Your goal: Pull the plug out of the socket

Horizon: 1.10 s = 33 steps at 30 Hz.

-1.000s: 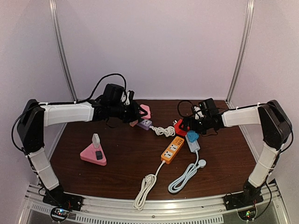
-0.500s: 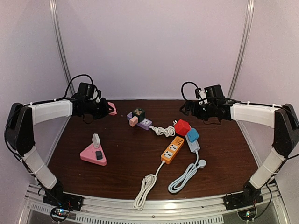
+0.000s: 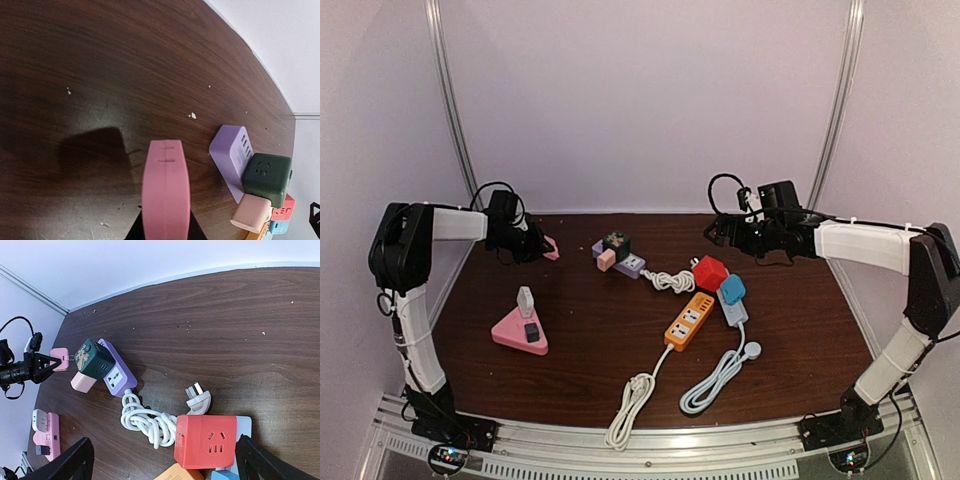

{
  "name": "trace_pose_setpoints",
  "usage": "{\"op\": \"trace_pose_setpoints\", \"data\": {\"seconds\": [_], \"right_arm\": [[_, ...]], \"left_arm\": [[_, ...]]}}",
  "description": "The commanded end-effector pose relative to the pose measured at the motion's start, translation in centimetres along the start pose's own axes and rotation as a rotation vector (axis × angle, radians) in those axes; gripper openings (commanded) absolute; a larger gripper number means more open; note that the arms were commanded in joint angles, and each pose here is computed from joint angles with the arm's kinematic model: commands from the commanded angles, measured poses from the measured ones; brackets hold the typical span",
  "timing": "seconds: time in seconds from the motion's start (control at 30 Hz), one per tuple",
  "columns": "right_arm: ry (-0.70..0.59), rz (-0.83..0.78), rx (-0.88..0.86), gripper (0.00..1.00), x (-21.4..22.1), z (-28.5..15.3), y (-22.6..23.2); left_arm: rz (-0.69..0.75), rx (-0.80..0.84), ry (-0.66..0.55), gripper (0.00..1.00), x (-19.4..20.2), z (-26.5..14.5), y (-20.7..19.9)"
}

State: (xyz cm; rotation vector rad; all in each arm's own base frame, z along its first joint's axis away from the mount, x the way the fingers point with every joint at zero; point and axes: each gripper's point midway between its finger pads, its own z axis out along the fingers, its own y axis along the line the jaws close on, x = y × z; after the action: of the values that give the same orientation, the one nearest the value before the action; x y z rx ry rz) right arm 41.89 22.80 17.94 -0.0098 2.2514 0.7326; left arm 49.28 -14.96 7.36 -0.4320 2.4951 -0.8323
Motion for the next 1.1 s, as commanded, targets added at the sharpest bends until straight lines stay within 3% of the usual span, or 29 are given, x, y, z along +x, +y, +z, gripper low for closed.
{"op": "trace_pose_setpoints", "data": {"seconds": [0.0,0.57,1.07], "right_arm": [[-0.021,-0.005,-0.039,1.00,-0.3,-0.8,1.0],[-0.019,0.013,-0.035,1.00,0.6,-0.9,0.7],[-0.008,-0.008,-0.004,1.00,1.1,-1.0,0.5]], "left_arm": [[0.019,0.086,0.023,0.04,-1.0,0.9,-1.0],[-0.043,0.037,0.104,0.21,0.4,2.6,2.2],[0.039,-0.109,0.063,0.64,-1.1,0.3,3.1]]}}
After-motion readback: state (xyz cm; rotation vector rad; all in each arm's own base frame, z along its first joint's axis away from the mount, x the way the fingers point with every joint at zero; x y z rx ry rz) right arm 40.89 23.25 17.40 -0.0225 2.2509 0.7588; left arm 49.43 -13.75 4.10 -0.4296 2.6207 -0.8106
